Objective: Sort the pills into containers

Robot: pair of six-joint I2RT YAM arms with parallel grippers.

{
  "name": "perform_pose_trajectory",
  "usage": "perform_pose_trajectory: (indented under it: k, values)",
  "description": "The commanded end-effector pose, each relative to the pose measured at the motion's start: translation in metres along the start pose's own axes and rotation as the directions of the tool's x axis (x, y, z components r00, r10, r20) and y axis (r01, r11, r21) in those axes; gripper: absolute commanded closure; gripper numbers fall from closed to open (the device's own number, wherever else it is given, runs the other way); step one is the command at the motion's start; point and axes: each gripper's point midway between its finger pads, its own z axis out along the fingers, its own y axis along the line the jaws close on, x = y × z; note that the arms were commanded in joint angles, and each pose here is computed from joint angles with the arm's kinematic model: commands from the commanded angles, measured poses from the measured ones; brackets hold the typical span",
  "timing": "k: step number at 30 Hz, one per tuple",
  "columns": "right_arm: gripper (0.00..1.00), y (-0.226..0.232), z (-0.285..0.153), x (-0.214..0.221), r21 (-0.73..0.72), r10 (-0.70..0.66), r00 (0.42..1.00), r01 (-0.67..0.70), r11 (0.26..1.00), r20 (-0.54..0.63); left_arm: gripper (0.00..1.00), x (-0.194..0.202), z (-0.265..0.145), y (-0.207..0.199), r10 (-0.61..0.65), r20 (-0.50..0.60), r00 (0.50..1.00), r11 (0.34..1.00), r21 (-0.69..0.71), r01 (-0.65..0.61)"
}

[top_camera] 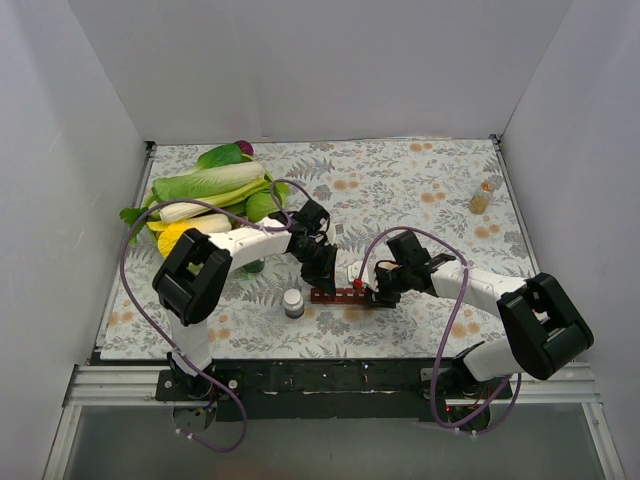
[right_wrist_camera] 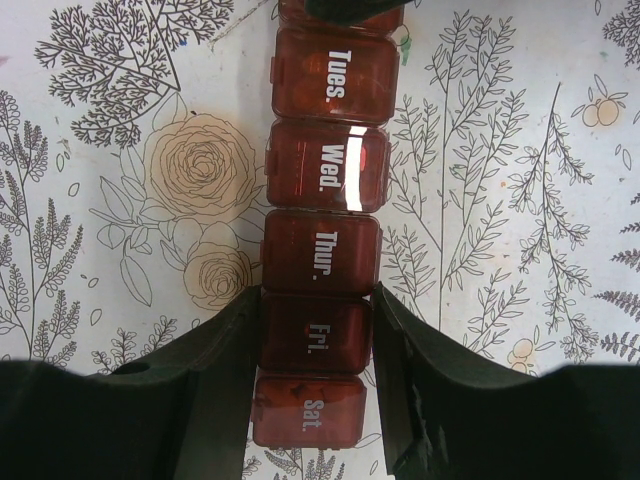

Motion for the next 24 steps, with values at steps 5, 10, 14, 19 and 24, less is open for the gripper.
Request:
perform_pose_trajectory:
  k: [5,10,14,19,24]
  values:
    - [0.66,0.003,0.001,0.019,-0.004,0.024,0.996,-0.024,1.0,-0.08,0.95,-0.015,-0.035,-0.02,0.038,0.109,0.993,0.998,0.035,-0.042]
    - [0.66,0.003,0.002,0.019,-0.004,0.028,0.996,-0.028,1.0,-0.081,0.96,-0.004,-0.026,0.0,0.025,0.063,0.998,1.0,-0.005,-0.025]
    - [0.66,0.002,0.002,0.018,-0.001,0.025,0.997,-0.026,1.0,-0.079,0.96,0.023,0.007,0.038,-0.017,-0.06,0.998,0.997,-0.072,0.013]
    - [0.66,0.003,0.001,0.019,-0.001,0.026,0.996,-0.026,1.0,-0.082,0.96,0.022,0.019,0.051,-0.031,-0.057,0.998,0.994,-0.102,0.026]
    - [0.66,0.003,0.002,0.018,-0.004,0.028,0.996,-0.029,1.0,-0.079,0.95,0.003,-0.004,0.019,0.007,0.006,1.0,0.999,-0.033,-0.007]
